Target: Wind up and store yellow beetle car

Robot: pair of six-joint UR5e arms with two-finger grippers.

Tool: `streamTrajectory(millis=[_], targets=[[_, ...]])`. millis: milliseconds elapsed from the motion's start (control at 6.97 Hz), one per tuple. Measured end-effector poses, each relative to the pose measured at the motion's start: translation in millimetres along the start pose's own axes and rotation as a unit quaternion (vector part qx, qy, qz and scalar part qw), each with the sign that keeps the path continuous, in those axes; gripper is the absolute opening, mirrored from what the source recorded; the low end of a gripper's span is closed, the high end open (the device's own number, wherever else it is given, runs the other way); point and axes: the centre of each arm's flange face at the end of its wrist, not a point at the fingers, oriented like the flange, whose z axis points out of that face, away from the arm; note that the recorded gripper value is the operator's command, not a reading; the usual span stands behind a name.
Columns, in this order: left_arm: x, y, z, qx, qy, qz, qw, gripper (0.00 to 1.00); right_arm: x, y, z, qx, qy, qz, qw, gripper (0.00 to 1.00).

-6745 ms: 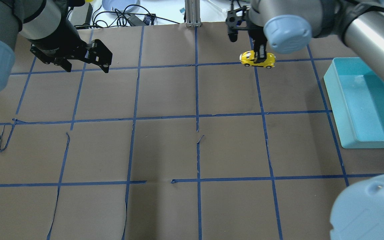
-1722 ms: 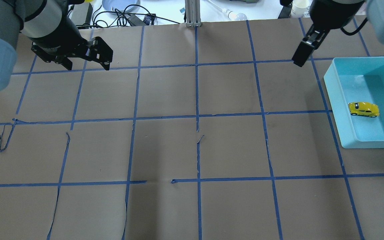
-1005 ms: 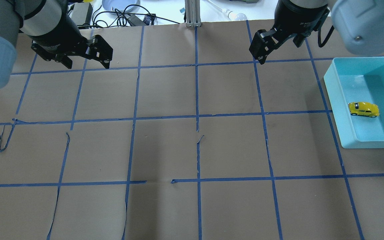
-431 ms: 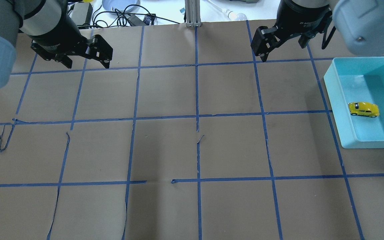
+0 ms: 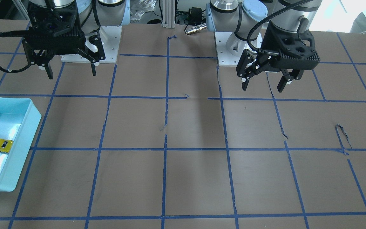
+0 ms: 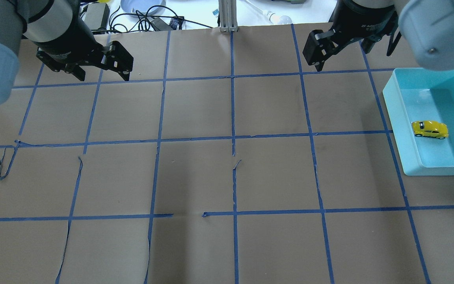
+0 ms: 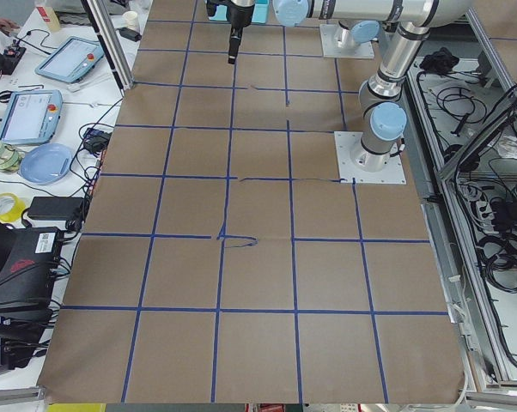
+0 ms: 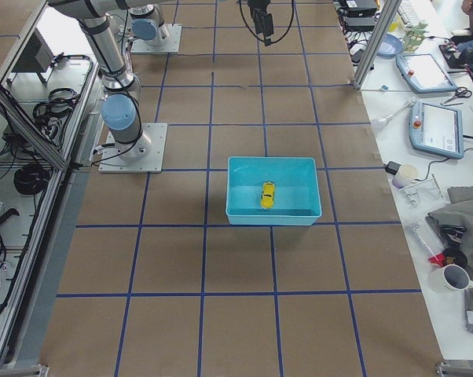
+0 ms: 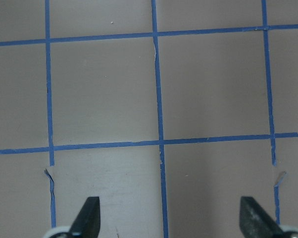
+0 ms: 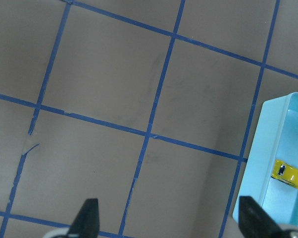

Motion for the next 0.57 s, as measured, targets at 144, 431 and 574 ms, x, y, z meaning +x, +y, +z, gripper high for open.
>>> streamTrajectory(millis=[144, 431, 574], targets=[[0.0, 0.0, 0.1, 0.0, 0.0, 0.0, 1.0, 1.0, 2.3, -2.2, 3.4, -0.001, -0.001, 0.01, 0.9999, 1.0], [0.0, 0.2, 0.6, -0.001, 0.0, 0.0, 1.0, 1.0, 9.5, -9.6, 6.4, 0.0, -0.005, 0.057, 0.9984, 1.0], [0.0, 0.2, 0.7, -0.001, 0.0, 0.0, 1.0, 1.0, 15.2, -14.4, 4.5, 0.002, -0.006, 0.076, 0.9971, 1.0]])
